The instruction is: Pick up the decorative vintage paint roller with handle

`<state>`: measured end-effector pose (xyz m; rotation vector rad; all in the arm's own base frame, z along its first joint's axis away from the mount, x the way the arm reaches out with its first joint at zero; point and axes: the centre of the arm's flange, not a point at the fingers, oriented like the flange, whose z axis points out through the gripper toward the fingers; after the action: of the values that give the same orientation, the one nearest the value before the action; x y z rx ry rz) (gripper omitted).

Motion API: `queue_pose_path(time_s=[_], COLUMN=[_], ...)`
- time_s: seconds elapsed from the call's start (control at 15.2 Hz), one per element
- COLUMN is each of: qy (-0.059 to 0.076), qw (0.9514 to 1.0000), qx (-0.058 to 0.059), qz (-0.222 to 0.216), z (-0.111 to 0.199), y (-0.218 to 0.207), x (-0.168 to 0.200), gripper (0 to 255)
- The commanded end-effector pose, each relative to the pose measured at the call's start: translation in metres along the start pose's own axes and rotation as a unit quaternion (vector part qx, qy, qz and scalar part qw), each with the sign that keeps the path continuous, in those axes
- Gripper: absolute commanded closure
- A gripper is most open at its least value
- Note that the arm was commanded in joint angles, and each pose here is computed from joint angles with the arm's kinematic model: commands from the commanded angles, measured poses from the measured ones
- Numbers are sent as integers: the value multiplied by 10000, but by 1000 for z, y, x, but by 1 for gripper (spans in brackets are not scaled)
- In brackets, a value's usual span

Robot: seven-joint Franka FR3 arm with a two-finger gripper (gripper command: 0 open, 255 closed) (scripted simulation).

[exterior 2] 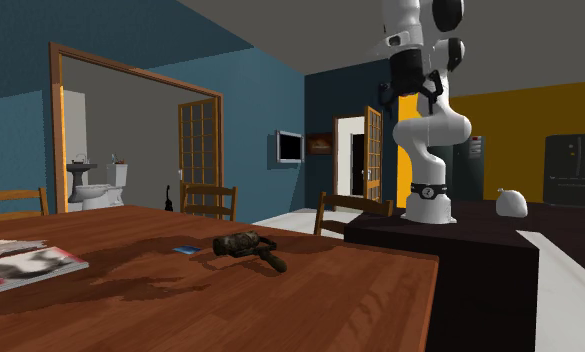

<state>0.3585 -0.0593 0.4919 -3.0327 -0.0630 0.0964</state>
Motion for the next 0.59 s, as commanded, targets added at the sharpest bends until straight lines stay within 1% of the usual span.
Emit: queue_pose_path(time_s=[0.0, 0.53], qy=[13, 36], qw=[10000, 9995], qx=[-20, -80], qz=[58, 290], z=[16, 74], y=[23, 99], x=[9, 48], gripper=[0, 0])
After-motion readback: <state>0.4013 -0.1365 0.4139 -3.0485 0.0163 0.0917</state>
